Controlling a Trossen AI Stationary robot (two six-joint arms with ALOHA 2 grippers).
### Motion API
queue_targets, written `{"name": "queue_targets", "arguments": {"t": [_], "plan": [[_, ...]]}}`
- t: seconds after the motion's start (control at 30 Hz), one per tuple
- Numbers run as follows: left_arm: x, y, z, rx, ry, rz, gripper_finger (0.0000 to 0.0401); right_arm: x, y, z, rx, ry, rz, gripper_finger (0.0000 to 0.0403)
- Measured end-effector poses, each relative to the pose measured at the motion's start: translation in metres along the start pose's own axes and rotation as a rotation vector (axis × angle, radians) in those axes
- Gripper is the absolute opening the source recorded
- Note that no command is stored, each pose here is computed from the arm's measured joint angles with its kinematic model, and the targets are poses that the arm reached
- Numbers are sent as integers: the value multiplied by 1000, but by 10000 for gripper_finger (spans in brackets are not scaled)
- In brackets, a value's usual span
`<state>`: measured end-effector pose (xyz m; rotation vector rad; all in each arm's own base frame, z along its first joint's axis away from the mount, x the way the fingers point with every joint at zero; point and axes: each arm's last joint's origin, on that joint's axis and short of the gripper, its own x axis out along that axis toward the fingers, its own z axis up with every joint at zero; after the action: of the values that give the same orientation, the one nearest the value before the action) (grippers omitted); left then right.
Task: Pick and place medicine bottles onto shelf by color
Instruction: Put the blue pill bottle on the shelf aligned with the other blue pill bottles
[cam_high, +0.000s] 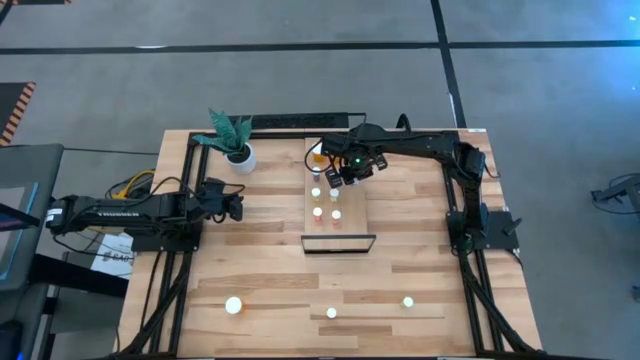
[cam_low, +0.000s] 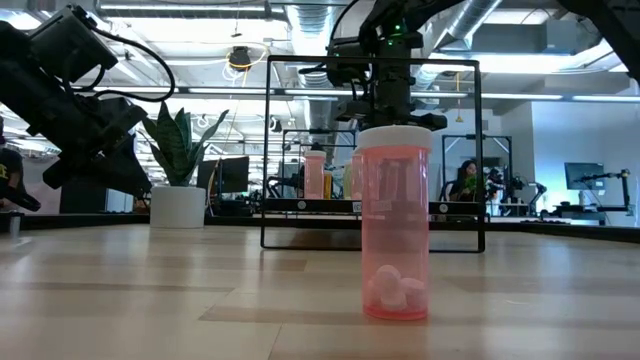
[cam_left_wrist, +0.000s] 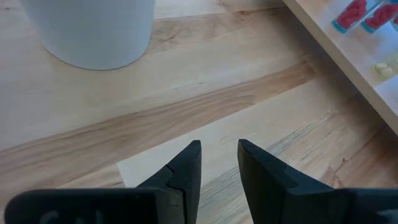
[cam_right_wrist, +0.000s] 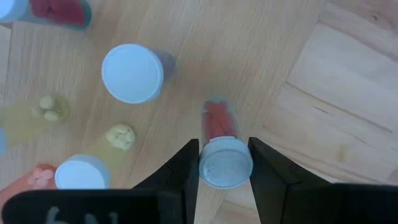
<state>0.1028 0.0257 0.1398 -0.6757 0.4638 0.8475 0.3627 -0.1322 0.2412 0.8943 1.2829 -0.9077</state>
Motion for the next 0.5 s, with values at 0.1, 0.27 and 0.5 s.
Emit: {"name": "queue_targets", "arguments": {"t": [0.1, 0.27, 0.5], "plan": [[0, 0, 0, 0, 0, 0, 91, 0, 0, 0, -2, -4, -3, 131], [0, 0, 0, 0, 0, 0, 91, 0, 1, 0, -23, -11, 0, 131], [0, 0, 0, 0, 0, 0, 91, 0, 2, -1, -55, -13, 2, 131]]}}
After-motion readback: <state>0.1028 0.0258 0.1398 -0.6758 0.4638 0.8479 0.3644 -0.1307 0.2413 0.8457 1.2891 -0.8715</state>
